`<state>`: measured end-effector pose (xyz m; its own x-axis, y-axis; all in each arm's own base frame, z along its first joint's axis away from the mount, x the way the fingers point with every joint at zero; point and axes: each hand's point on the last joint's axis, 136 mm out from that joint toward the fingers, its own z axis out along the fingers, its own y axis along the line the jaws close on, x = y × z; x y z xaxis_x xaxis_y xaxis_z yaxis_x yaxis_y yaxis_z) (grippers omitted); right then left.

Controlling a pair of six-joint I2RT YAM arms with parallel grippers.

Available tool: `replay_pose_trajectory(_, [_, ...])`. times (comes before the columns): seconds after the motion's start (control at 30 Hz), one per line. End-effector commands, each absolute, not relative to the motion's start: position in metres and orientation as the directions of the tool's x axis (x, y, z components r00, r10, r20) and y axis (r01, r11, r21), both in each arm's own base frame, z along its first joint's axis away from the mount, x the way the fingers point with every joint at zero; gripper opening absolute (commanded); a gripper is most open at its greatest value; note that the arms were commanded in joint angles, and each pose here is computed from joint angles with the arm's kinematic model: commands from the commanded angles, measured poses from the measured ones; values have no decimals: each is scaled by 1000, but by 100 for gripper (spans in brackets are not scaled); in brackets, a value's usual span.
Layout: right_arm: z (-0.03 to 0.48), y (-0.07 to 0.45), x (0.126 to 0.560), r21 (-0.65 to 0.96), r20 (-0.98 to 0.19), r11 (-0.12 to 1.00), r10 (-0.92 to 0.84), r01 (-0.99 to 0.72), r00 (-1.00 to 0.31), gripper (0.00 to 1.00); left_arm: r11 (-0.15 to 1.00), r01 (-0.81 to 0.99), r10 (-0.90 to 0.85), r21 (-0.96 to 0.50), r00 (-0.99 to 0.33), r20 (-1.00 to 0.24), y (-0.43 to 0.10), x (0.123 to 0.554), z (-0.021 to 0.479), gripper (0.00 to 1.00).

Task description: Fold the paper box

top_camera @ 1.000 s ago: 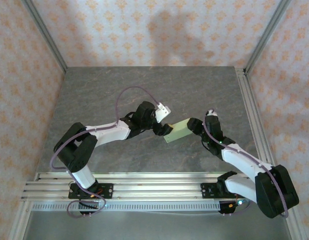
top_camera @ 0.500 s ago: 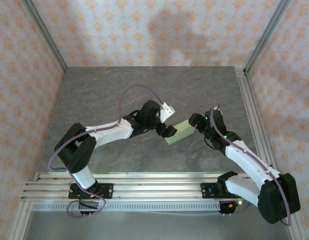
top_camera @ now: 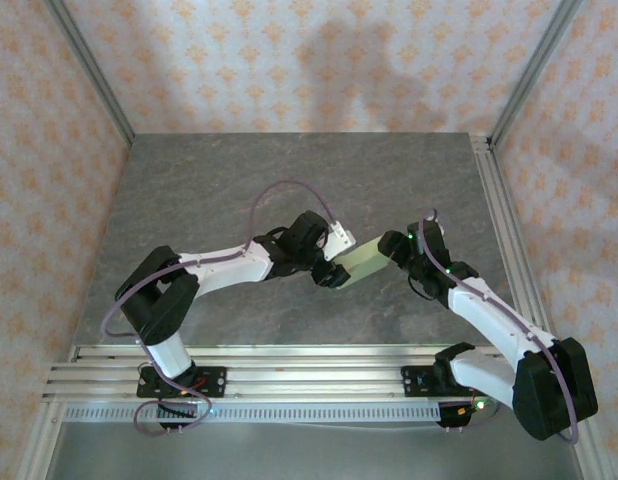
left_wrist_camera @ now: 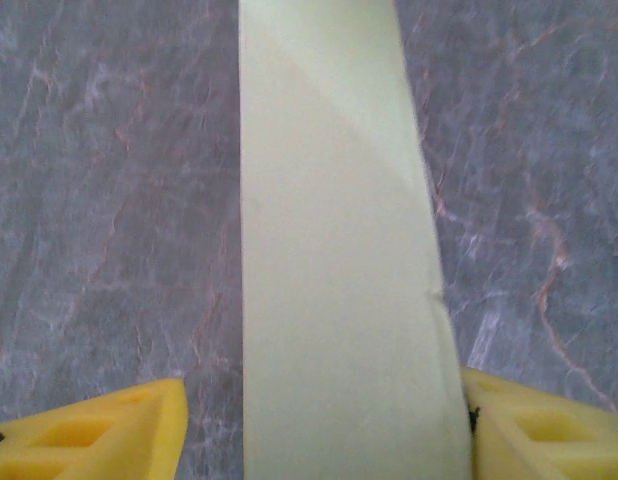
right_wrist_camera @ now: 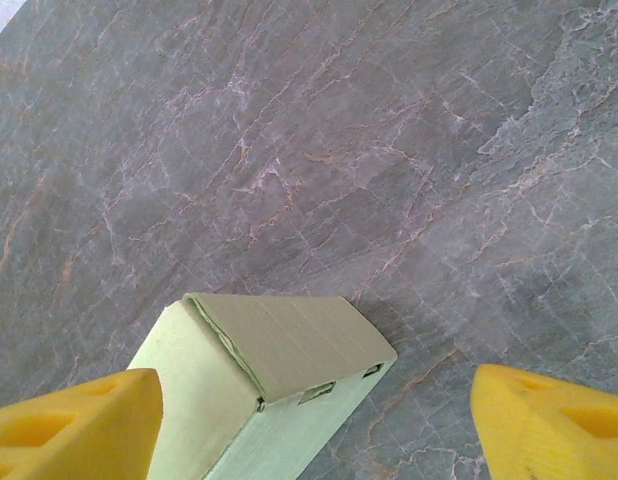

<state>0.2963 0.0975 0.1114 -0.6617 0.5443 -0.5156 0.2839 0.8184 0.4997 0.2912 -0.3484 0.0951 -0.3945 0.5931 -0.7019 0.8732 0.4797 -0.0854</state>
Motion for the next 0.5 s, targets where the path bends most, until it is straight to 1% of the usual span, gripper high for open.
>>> replay_pose_trajectory(0.0, [107,95,296,499,-519,817,548,287,-656,80,442,897,667,20,-314,-676,-350,289,95,64])
replay_pose_trajectory(0.03, [106,96,296,504,-516,814,551,287,-656,80,443,896,677,43,-303,-671,-349,289,94,61])
replay_pose_trajectory(0.07, [105,96,296,507,-515,812,554,289,-654,80,440,896,687,60,-293,-665,-349,290,94,57])
replay_pose_trajectory(0.13, [103,97,295,511,-510,810,555,288,-657,79,442,891,704,97,-278,-654,-345,290,94,54])
replay_pose_trajectory(0.17, [102,97,295,513,-508,808,557,288,-657,79,442,889,710,115,-269,-651,-344,291,95,47])
replay_pose_trajectory(0.2, [102,98,295,514,-507,808,556,286,-658,79,433,892,718,132,-252,-649,-344,289,95,46])
replay_pose_trajectory(0.37, [102,98,295,513,-508,810,553,283,-660,78,421,880,753,220,-204,-626,-338,292,102,45])
replay_pose_trajectory(0.47, [104,97,297,513,-514,810,556,285,-654,78,405,848,793,342,-140,-593,-330,298,110,44])
